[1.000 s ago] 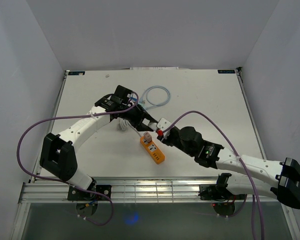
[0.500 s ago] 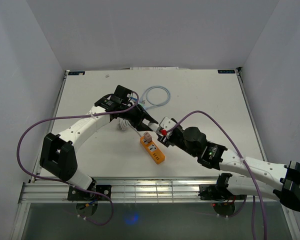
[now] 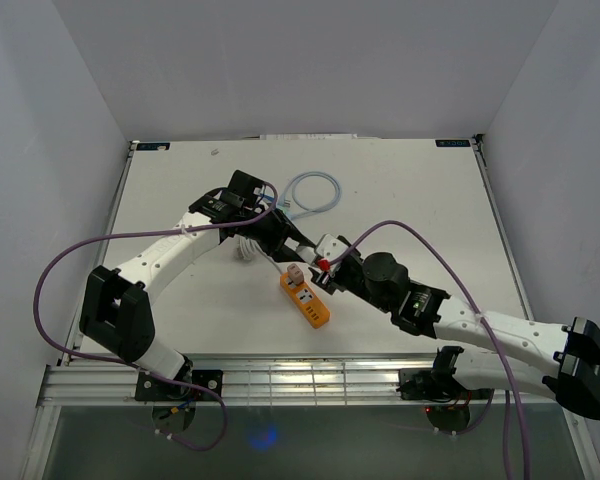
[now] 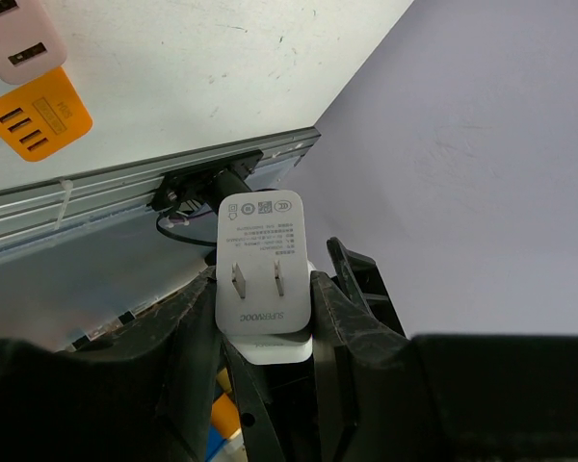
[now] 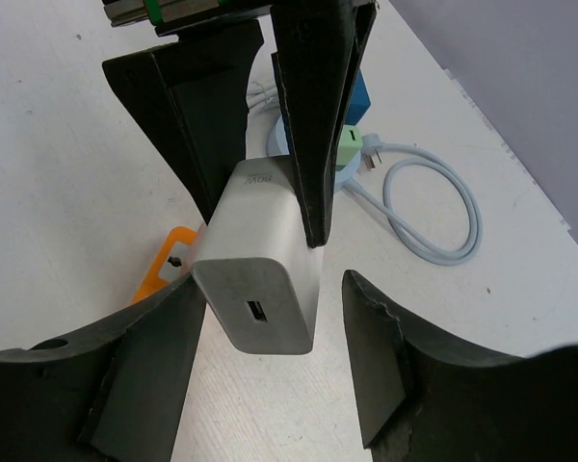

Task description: Insert the plug

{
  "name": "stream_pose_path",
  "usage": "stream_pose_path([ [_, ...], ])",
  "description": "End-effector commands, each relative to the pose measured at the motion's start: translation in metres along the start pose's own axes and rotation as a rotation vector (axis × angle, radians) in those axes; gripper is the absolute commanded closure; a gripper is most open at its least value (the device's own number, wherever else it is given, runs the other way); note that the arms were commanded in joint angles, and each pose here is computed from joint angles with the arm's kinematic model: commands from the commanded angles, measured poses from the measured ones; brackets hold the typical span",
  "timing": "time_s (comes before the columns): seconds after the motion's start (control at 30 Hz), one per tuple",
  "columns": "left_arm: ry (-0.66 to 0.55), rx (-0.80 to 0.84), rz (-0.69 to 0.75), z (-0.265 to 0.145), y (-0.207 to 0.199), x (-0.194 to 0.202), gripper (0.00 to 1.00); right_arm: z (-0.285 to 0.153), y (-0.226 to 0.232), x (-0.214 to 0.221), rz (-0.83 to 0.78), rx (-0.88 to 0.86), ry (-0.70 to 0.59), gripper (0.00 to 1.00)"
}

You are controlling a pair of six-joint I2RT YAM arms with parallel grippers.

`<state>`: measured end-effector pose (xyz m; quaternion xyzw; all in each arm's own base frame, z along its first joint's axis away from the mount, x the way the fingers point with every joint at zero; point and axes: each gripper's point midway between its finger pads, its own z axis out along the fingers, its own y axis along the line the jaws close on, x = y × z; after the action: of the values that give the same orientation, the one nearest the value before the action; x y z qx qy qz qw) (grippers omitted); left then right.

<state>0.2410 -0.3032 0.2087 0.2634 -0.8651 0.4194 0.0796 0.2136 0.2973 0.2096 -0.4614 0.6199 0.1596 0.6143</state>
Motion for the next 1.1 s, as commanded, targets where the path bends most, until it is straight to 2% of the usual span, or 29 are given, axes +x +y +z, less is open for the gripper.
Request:
stream_pose_path([
  [0.0,0.030,0.024,0.022,-0.007,-0.005,0.009,1.00,0.005,-0.011,-0.037,0.001,0.025,-0.103,0.36],
  [0.2,0.032,0.020,0.019,-0.006,-0.003,0.009,1.00,0.010,-0.010,-0.038,-0.004,0.024,-0.105,0.42],
  [0.37,0.033,0.013,0.006,-0.004,0.001,0.009,1.00,0.012,-0.010,-0.041,-0.004,0.022,-0.112,0.58],
  [0.47,0.035,0.017,0.015,-0.003,0.001,0.010,1.00,0.012,-0.009,-0.043,-0.002,0.017,-0.116,0.78],
  [0.5,0.035,0.024,0.030,-0.004,-0.001,0.010,0.96,0.013,-0.010,-0.042,-0.002,0.018,-0.111,0.88],
  [0.53,0.034,0.032,0.042,-0.004,-0.003,0.010,0.85,0.013,-0.009,-0.041,0.004,0.021,-0.106,0.92],
  [0.57,0.029,0.040,0.056,-0.005,-0.005,0.010,0.61,0.013,-0.011,-0.041,0.010,0.026,-0.103,0.92],
  [0.7,-0.041,0.026,0.087,-0.010,-0.005,0.002,0.12,0.009,-0.019,-0.034,0.065,0.081,-0.055,0.92],
  [0.77,-0.102,-0.010,0.123,-0.016,0.000,-0.006,0.05,0.006,-0.023,-0.029,0.112,0.108,-0.024,0.92],
  [0.8,-0.171,-0.027,0.141,-0.020,0.003,-0.015,0.04,0.003,-0.024,-0.024,0.124,0.115,0.010,0.92],
  [0.93,-0.273,-0.064,0.211,-0.033,0.015,-0.031,0.02,-0.008,-0.027,-0.005,0.203,0.157,0.110,0.92],
  [1.03,-0.295,-0.075,0.349,-0.033,0.019,-0.045,0.02,-0.019,-0.023,0.003,0.283,0.161,0.140,0.92],
  [1.07,-0.298,-0.087,0.474,-0.033,0.020,-0.049,0.02,-0.022,-0.021,0.005,0.305,0.154,0.153,0.92],
])
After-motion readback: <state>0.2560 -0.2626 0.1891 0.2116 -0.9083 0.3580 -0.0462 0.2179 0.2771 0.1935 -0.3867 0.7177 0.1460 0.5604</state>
